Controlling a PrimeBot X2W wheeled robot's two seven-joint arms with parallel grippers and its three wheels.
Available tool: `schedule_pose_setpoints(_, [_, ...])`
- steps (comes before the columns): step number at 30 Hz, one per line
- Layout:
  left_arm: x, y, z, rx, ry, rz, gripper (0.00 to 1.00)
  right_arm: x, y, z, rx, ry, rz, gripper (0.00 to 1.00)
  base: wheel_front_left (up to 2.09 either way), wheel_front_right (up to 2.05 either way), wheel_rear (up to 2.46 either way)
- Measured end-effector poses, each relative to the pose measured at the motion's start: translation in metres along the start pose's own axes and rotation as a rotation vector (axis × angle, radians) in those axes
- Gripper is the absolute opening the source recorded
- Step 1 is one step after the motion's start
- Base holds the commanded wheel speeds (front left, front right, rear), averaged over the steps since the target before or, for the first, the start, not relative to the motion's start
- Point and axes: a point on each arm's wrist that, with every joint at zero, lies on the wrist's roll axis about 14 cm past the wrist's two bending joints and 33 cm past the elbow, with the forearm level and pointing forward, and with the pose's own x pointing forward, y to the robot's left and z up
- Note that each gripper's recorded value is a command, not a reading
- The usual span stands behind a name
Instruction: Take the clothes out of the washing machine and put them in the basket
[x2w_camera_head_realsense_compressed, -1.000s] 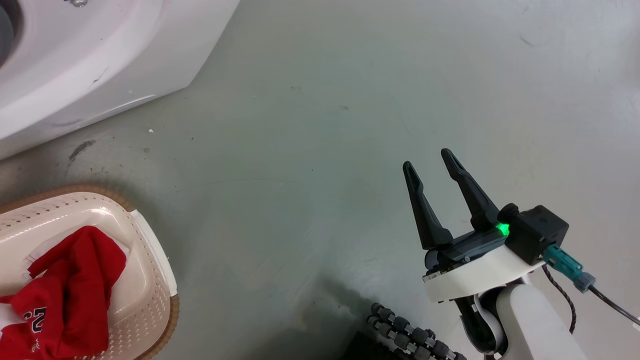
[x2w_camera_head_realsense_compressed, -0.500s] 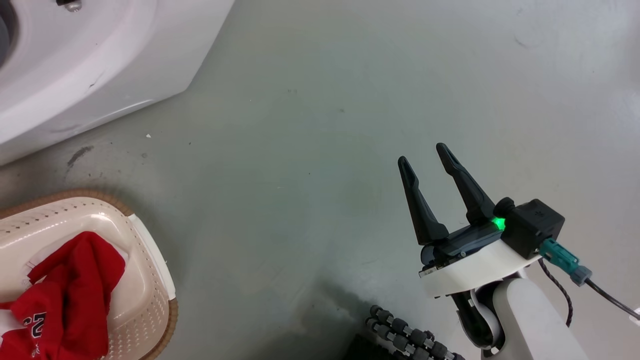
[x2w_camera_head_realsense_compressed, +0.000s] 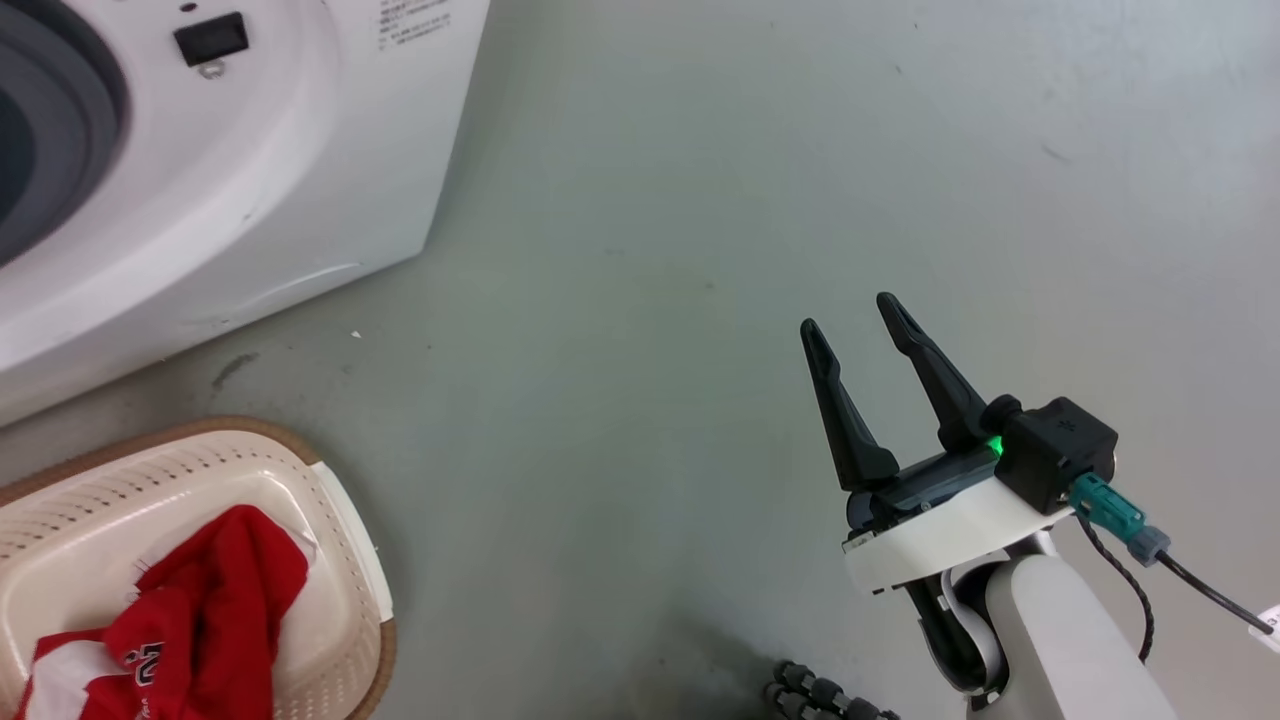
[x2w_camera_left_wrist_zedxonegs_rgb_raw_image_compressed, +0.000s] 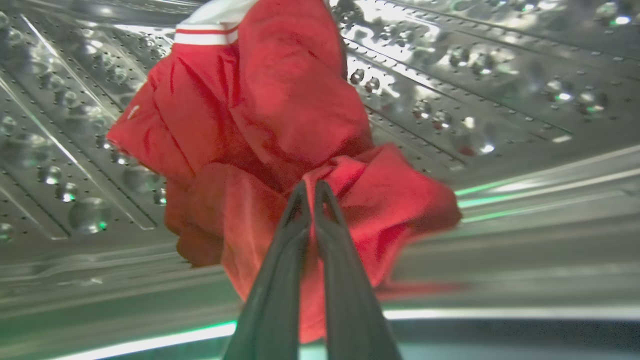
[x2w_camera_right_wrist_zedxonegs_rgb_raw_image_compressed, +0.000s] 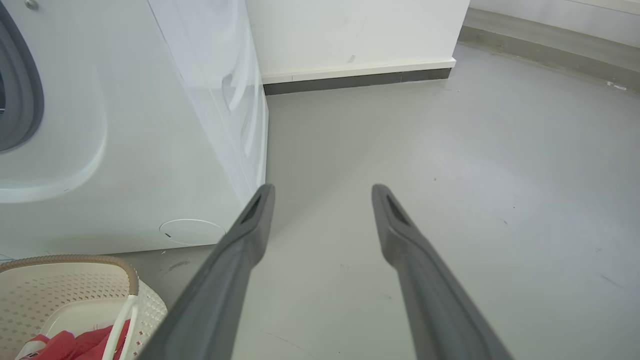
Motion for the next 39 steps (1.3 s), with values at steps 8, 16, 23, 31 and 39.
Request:
schedule_pose_setpoints(8, [-0.042,0.001,0.009,-0.006,-0.131,0.005,0.0,-0.011,0.008,0.016,-0.001,-0.053,0.025,1.0,0.0,0.0,0.0])
schedule_pose_setpoints(16, [-0.095,-0.004,0.028,0.008,-0.316,-0.003,0.0,-0.022,0.02,0.036,0.001,-0.101,0.062,1.0,0.0,0.0,0.0])
schedule_pose_setpoints(23, [-0.149,0.0,0.035,-0.023,-0.457,0.002,0.0,-0.037,0.032,0.06,0.002,-0.159,0.101,1.0,0.0,0.0,0.0])
schedule_pose_setpoints(31, [-0.212,0.007,0.058,-0.003,-0.632,0.011,0.0,-0.055,0.043,0.079,0.002,-0.204,0.132,1.0,0.0,0.0,0.0])
schedule_pose_setpoints(39, [-0.271,0.004,0.074,0.032,-0.778,0.009,0.0,-0.061,0.057,0.091,-0.009,-0.226,0.176,1.0,0.0,0.0,0.0])
